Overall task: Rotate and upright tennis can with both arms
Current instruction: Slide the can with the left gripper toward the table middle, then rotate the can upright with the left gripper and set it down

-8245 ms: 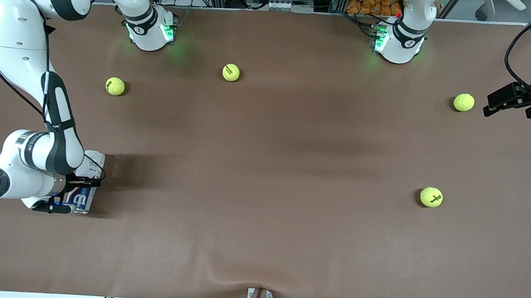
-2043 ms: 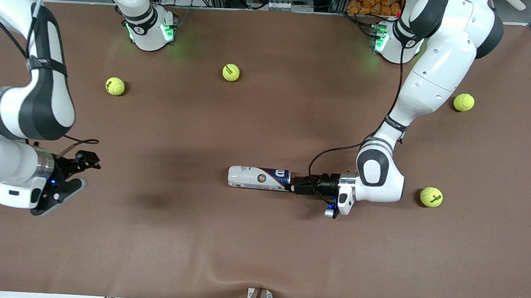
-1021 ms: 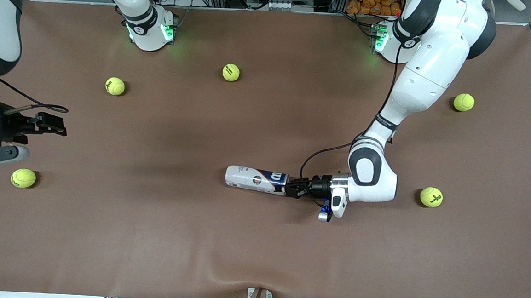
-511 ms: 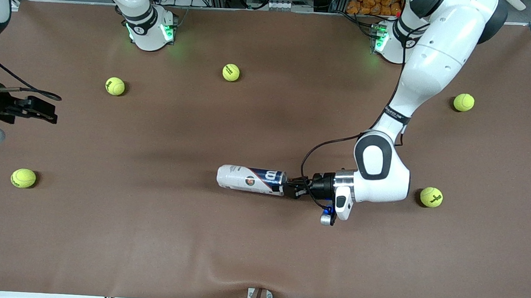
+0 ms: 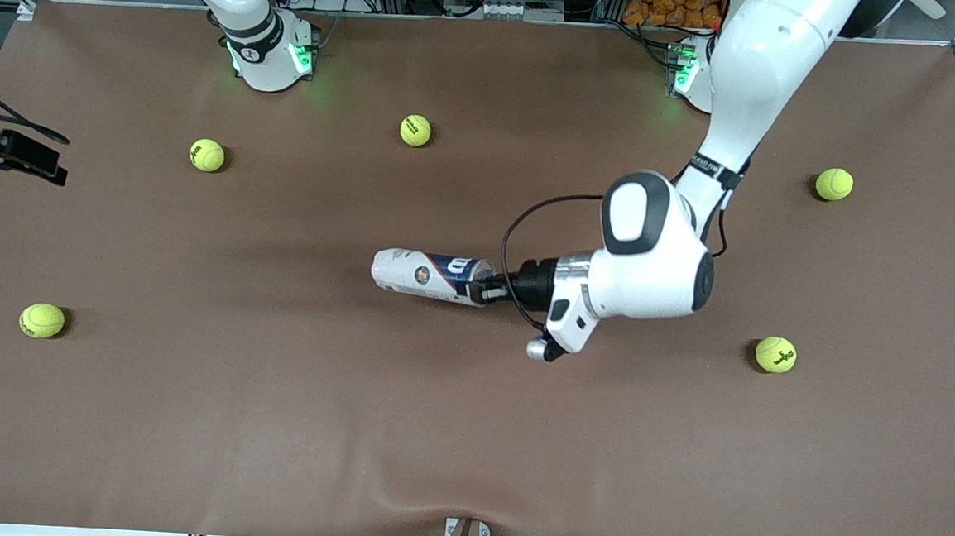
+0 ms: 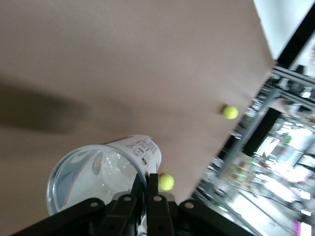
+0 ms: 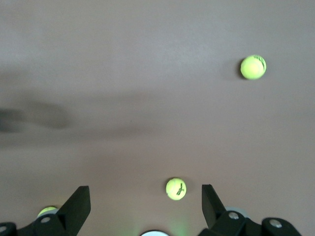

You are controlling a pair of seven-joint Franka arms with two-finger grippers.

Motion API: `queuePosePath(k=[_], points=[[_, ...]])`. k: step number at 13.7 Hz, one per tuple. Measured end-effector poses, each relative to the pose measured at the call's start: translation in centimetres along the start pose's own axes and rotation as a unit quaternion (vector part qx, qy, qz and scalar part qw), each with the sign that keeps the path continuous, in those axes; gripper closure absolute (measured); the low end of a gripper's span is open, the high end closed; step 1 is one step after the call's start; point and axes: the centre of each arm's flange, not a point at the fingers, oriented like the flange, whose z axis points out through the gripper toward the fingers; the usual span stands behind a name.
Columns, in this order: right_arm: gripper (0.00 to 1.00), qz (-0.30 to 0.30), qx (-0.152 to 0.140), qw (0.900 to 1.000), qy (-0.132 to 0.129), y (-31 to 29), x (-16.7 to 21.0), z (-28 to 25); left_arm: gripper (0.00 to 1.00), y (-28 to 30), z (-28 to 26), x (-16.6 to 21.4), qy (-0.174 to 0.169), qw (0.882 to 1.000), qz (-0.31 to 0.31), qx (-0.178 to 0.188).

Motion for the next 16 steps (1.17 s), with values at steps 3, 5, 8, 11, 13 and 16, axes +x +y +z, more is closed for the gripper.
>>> queuePosePath(k=[3,5,8,11,13,16], points=[[0.0,0.043,0.004,0.999,-0.006,-1.8,-1.7,-0.8,0.95,2.8,-1.9,-3.3,0.057,0.994,0.057,0.073],[0.0,0.048,0.003,0.999,-0.007,-2.3,-2.7,-0.7,0.95,3.4,-2.0,-5.3,0.071,0.984,0.104,0.129],[0.0,0.047,0.004,0.999,-0.001,-1.9,-4.0,-0.5,0.95,3.3,1.6,-8.6,0.098,0.949,0.187,0.233],[0.0,0.029,0.006,0.999,0.016,-1.0,-3.9,-0.7,0.95,3.2,5.9,-12.5,0.125,0.902,0.274,0.31],[0.0,0.026,0.007,0.999,0.019,-0.8,-3.7,-0.6,0.95,3.1,7.6,-14.0,0.135,0.879,0.31,0.337],[0.0,0.024,0.006,0.999,0.02,-1.1,-3.6,-0.4,0.85,2.6,9.2,-14.6,0.144,0.854,0.341,0.365]])
